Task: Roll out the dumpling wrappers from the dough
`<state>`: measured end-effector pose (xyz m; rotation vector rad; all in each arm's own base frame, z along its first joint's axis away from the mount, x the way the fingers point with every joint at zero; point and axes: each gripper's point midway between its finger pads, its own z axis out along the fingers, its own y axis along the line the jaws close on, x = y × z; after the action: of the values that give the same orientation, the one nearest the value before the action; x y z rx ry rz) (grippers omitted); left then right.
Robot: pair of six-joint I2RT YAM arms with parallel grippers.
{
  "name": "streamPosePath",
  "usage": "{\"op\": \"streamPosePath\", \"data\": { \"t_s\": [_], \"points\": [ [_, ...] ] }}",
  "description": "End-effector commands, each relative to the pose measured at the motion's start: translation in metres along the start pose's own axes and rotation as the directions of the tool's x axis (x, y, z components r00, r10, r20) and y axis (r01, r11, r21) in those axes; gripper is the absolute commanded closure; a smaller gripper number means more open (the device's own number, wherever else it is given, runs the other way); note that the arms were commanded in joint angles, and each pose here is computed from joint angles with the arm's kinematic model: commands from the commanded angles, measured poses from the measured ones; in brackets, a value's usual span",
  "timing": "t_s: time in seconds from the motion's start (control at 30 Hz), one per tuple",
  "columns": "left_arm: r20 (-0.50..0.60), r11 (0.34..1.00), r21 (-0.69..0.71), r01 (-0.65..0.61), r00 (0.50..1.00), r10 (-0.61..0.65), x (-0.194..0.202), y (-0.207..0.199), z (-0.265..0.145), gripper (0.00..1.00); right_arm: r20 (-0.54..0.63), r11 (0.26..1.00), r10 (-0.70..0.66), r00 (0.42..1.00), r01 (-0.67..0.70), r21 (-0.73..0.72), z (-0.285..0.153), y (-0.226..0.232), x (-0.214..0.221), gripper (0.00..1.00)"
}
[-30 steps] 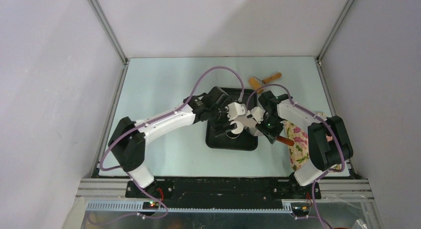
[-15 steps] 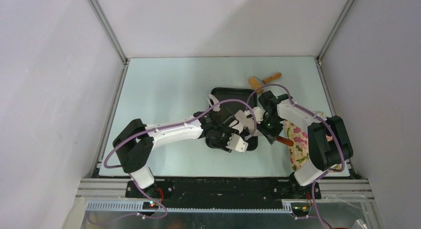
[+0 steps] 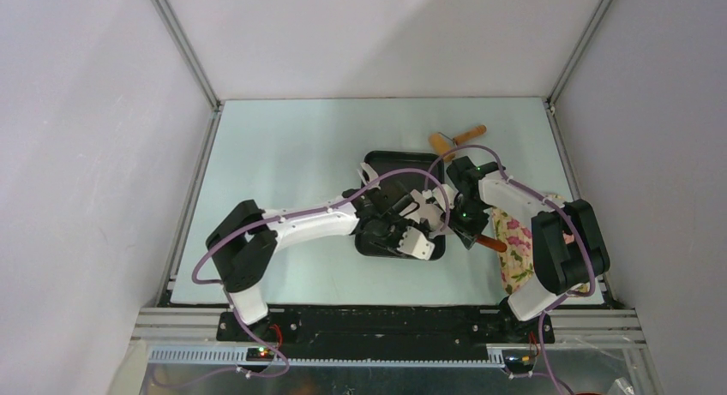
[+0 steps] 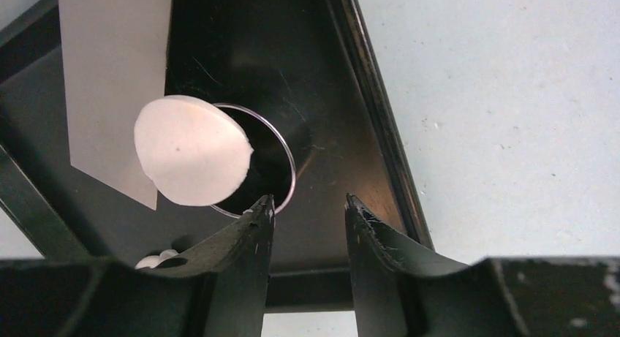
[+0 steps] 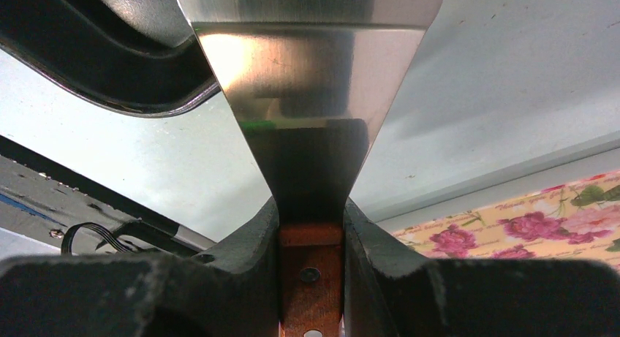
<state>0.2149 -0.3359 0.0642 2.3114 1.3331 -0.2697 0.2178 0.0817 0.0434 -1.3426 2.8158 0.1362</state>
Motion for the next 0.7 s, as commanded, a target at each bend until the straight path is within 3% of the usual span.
{"op": "streamPosePath", "data": {
  "t_s": [0.0, 0.47, 0.67],
  "points": [
    [0.038, 0.999, -0.032, -0.034, 0.999, 0.035, -0.013, 0.019, 0.001, 0.56, 0.007, 1.0, -0.001, 1.0, 0.001, -0.007, -0.003, 0.0, -0.001, 1.0],
    [0.015, 0.999, 0.004, -0.041, 0.999, 0.041, -0.006, 0.016, 0.017, 0.7, 0.019, 1.0, -0.001, 1.0, 0.001, -0.013, -0.006, 0.002, -0.001, 1.0],
    [0.006, 1.0, 0.007, -0.024, 1.0, 0.024, -0.005, 0.018, 0.022, 0.88, 0.013, 1.0, -0.003, 1.0, 0.003, -0.011, -0.007, 0.002, 0.0, 1.0]
  ]
}}
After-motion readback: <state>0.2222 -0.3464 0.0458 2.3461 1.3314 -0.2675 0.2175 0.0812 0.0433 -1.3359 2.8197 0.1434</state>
